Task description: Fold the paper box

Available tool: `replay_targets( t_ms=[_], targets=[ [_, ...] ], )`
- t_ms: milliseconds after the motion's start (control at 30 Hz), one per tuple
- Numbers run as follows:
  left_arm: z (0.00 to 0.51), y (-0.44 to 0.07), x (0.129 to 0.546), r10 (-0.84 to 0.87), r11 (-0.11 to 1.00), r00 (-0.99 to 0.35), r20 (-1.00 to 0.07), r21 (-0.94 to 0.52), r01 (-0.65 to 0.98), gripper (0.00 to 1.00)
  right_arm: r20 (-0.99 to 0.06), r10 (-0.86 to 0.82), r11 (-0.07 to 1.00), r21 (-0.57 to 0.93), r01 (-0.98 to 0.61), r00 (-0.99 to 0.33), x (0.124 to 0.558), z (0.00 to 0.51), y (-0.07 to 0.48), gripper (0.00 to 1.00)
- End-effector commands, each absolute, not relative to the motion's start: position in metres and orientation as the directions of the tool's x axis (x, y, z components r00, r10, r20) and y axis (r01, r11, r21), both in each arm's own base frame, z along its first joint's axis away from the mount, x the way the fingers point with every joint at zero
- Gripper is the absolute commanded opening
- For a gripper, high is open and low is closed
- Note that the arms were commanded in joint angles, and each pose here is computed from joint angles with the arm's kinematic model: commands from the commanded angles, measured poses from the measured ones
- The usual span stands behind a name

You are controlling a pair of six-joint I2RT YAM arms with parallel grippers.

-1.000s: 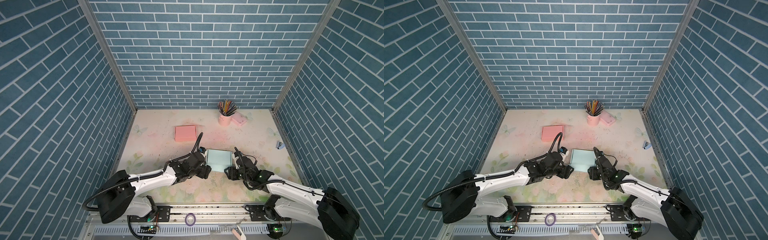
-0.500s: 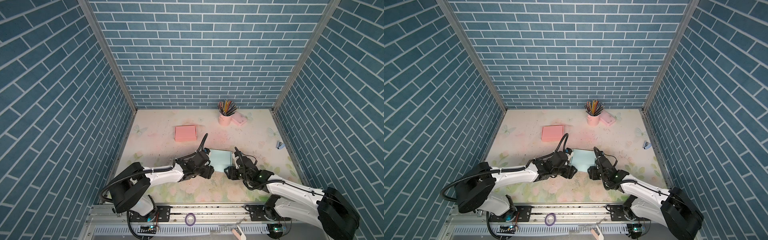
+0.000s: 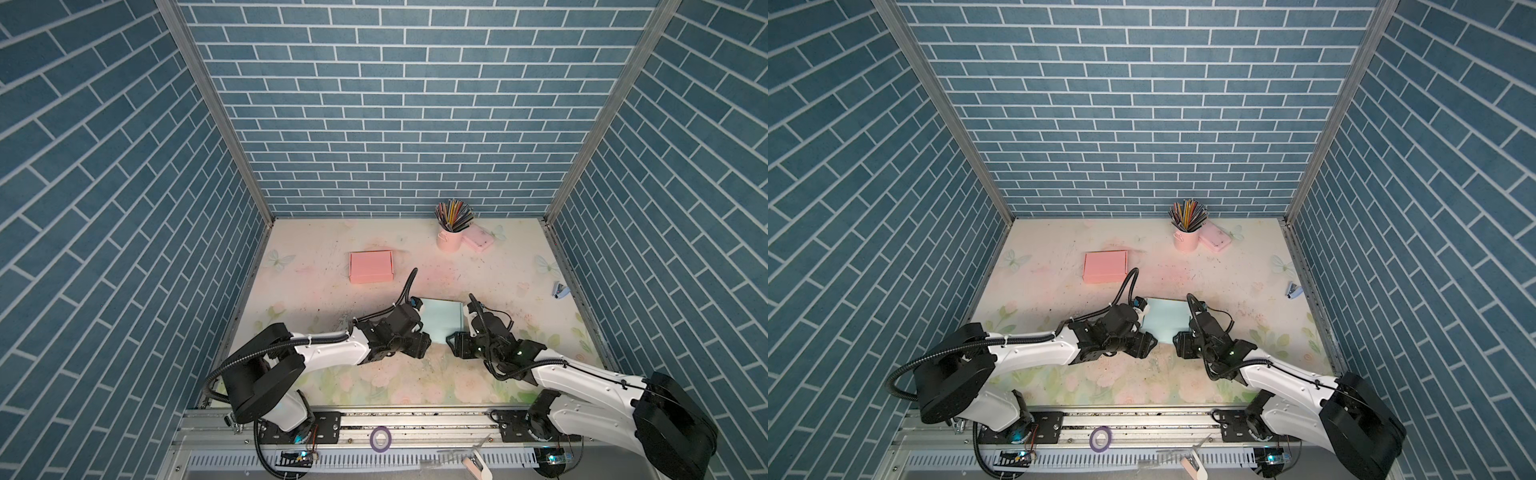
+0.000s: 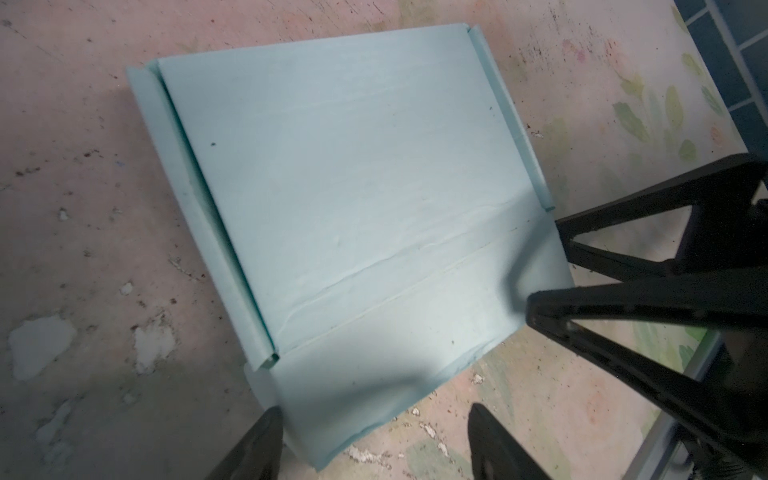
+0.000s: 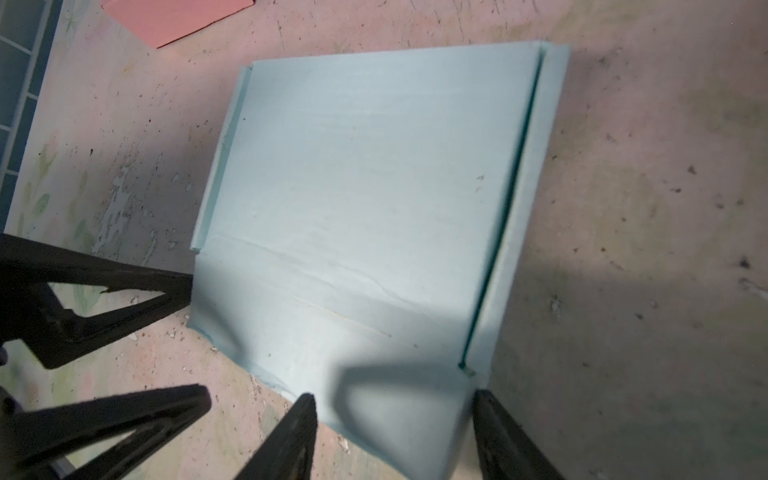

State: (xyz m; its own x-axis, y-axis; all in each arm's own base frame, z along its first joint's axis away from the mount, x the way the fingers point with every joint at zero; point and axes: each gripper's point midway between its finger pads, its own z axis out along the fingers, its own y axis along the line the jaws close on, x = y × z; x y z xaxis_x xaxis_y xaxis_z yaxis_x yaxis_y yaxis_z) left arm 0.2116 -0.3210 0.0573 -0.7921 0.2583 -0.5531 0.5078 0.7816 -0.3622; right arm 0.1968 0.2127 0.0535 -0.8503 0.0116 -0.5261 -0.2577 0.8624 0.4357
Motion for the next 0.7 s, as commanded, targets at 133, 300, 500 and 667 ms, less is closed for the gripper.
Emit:
replay_targets(
  t_ms=[133, 300, 500, 667],
  targets=[
    [0.063, -0.334, 0.207, 0.236, 0.76, -0.798, -0.554, -0.407, 0.507, 0.68, -0.502, 0.044, 0.85, 0.473, -0.231, -0.864, 0.194, 0.052, 0.218, 0.6],
    [0.073, -0.341, 0.204, 0.215, 0.743, -0.795, -0.568, -0.433, 0.511, 0.66, -0.51, 0.0, 0.845, 0.46, -0.272, -0.86, 0.192, 0.061, 0.23, 0.6],
    [0.071, -0.339, 0.203, 0.207, 0.752, -0.797, -0.567, -0.429, 0.501, 0.64, -0.527, -0.01, 0.869, 0.416, -0.269, -0.85, 0.194, 0.058, 0.227, 0.6],
    [0.062, -0.337, 0.204, 0.215, 0.763, -0.801, -0.558, -0.416, 0.495, 0.6, -0.534, -0.027, 0.894, 0.365, -0.259, -0.845, 0.193, 0.054, 0.218, 0.6]
  ],
)
